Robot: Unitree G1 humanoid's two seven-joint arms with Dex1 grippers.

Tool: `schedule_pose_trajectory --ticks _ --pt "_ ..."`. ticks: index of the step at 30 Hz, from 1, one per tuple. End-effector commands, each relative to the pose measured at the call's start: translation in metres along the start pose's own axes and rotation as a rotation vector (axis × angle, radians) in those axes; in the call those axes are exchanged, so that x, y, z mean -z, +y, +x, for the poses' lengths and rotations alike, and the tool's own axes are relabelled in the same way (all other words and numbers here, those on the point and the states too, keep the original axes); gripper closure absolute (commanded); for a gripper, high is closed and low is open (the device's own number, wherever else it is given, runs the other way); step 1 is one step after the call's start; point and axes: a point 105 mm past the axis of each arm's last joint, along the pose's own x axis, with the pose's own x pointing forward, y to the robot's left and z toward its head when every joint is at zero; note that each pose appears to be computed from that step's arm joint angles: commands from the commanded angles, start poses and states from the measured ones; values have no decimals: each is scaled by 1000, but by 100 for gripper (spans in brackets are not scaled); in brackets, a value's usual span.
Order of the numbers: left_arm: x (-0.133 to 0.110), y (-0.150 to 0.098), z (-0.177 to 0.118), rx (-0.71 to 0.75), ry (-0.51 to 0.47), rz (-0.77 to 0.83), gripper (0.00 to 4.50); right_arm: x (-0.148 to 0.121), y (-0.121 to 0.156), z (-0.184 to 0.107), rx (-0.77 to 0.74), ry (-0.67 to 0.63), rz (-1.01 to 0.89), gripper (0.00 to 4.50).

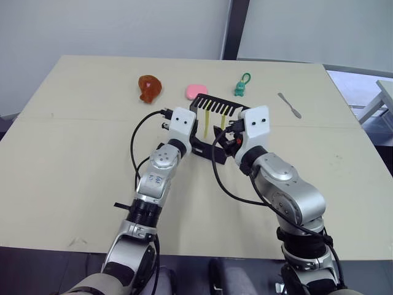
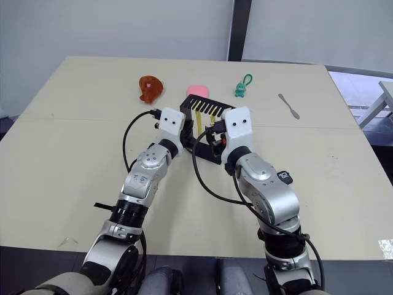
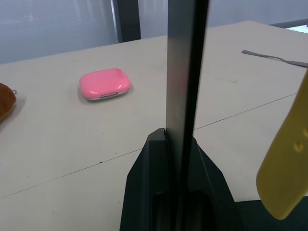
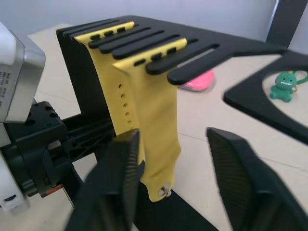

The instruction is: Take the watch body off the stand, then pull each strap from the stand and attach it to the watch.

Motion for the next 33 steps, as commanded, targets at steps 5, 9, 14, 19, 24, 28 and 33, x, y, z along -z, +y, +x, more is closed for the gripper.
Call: schedule_pose_trajectory --ticks 5,9,14,19,24,28,33 --pt "-12 -7 -3 15 -44 17 450 -22 7 -9 -19 -106 -90 445" --pt "-10 -8 -4 20 -39 26 450 -32 8 -13 -14 -160 -155 445" --pt "-10 -9 -4 29 -39 32 450 -37 8 -15 -8 -189 -200 445" --pt "-9 -8 -3 25 -38 35 450 -37 9 -16 -12 -187 -203 445" --pt "-9 -6 -2 15 -36 37 450 -40 7 -16 -9 -203 -222 445" --pt "-8 -5 -2 11 -34 37 450 -38 8 -19 -38 -200 -244 445" --pt "-9 -5 -1 9 -34 35 450 -31 5 -28 -59 -183 -269 445"
